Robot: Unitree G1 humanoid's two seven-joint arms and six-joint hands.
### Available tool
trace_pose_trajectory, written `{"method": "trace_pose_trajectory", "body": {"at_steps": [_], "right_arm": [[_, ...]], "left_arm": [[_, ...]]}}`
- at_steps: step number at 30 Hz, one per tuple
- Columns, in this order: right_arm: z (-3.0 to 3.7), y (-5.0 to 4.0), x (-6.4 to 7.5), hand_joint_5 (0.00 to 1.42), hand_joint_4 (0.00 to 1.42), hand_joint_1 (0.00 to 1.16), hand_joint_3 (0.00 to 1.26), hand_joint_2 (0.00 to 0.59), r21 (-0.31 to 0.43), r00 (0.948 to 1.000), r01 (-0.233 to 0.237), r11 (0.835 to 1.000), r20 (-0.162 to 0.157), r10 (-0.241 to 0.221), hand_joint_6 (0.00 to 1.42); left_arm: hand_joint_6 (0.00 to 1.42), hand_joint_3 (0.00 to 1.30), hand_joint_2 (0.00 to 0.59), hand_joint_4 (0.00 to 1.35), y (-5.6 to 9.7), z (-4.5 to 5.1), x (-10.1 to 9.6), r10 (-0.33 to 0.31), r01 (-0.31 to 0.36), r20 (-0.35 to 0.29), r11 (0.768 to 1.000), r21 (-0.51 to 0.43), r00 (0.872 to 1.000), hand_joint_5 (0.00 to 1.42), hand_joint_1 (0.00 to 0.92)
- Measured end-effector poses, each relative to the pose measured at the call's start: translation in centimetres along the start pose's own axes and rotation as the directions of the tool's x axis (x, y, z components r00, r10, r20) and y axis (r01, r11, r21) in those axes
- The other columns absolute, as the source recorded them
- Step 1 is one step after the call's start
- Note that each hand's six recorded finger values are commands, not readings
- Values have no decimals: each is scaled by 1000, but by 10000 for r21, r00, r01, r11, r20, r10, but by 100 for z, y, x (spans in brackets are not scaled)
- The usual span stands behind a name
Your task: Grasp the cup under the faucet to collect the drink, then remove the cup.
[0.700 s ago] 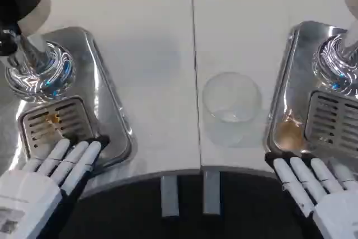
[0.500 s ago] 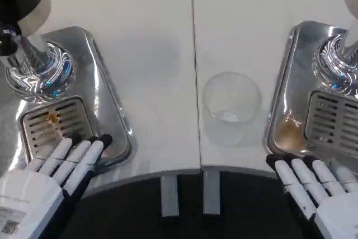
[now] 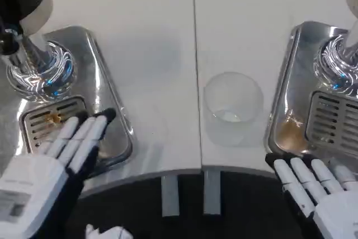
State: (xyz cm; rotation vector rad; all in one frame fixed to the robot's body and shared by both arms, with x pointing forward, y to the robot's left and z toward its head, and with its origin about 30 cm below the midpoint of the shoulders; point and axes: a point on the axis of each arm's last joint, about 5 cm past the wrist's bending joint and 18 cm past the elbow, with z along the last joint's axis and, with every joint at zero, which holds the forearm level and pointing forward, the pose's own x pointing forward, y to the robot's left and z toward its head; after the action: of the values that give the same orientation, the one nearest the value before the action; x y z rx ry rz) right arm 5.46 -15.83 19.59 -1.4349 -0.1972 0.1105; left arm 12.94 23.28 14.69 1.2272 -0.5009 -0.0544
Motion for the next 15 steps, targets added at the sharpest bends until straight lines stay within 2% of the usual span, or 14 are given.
{"method": "trace_pose_trajectory", "body": {"at_steps": [5,7,11,15], "right_arm": [[9,6,-8,0,0,338,0,384,111,10000,-60,9999,-53,61,0],[7,9,-22,0,0,341,0,382,116,9998,-145,9998,-124,146,0],[-5,11,-48,0,0,352,0,369,61,9994,-279,9996,-209,280,0],[-20,12,-79,0,0,352,0,364,163,9988,-368,9992,-323,373,0]], "left_arm": [[151,0,32,0,-103,46,180,642,-600,319,9912,-1179,9974,57,25],[154,0,31,0,-140,42,292,982,-888,370,9752,-2028,9945,68,41],[158,0,23,0,-189,46,465,1220,-980,771,9600,-2622,9895,73,59],[162,0,29,0,-247,107,642,1334,-890,1348,9518,-2934,9818,76,87]]}}
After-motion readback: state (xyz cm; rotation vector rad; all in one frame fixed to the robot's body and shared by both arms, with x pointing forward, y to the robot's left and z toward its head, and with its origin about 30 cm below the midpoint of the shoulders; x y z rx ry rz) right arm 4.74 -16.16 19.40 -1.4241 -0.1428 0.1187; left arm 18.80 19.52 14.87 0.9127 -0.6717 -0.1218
